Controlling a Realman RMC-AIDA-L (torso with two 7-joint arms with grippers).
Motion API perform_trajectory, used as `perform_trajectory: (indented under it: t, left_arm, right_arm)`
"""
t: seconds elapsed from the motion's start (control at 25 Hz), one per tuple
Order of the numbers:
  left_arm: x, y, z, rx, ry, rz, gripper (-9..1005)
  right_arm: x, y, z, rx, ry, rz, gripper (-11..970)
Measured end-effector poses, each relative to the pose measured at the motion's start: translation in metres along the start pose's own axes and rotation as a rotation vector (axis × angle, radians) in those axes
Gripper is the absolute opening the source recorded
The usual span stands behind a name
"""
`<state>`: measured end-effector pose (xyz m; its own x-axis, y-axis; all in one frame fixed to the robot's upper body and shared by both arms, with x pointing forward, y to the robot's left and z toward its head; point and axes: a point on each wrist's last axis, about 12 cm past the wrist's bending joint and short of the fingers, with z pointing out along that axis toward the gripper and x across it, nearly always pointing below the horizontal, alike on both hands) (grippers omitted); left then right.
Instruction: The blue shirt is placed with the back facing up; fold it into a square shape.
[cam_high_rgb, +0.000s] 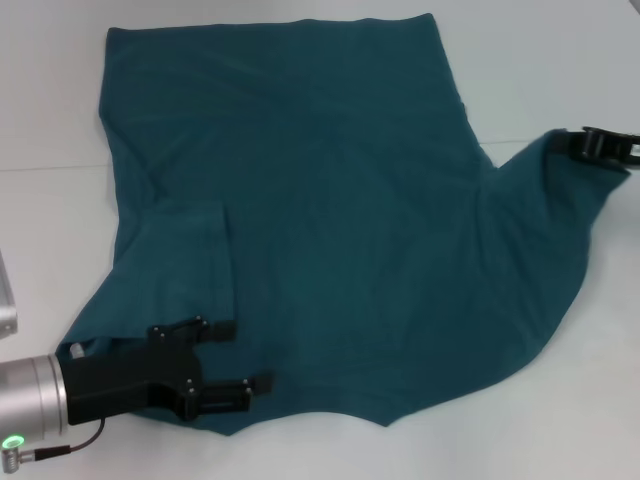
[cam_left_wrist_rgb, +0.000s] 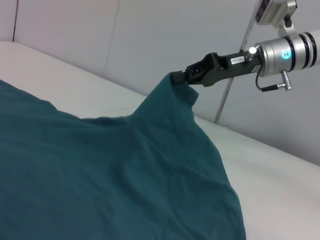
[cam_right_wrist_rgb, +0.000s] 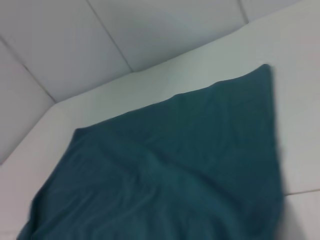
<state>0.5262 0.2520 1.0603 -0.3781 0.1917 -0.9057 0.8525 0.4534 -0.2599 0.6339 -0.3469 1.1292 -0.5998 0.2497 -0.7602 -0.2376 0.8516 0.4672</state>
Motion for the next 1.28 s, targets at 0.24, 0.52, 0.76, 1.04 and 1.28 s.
perform_trajectory:
  t: [0.24,0.52,0.76,1.04,1.28]
  left_arm:
    - [-0.001,0.000,0.000,-0.002,-0.011,-0.011,893]
    - [-0.002,0.004,0.000,-0.029,-0.005,-0.012,890]
    - [-0.001,0.005,0.000,-0.035,0.001,-0.011,888]
    - [-0.001,0.007,-0.001,-0.050,0.001,-0.011,885]
    - [-0.002,0.010,-0.007,-0.072,-0.006,-0.031,882]
  right_arm:
    - [0.013,0.037,0.033,-0.085,0.112,-0.058,36]
    - [0.021,0.100,0.072,-0.213,0.207,-0.187,137]
    - [0.019,0.102,0.072,-0.195,0.175,-0.191,390]
    - [0.024,0.056,0.046,-0.103,0.165,-0.110,601]
    - [0.038,0.033,0.020,-0.131,0.168,-0.023,747]
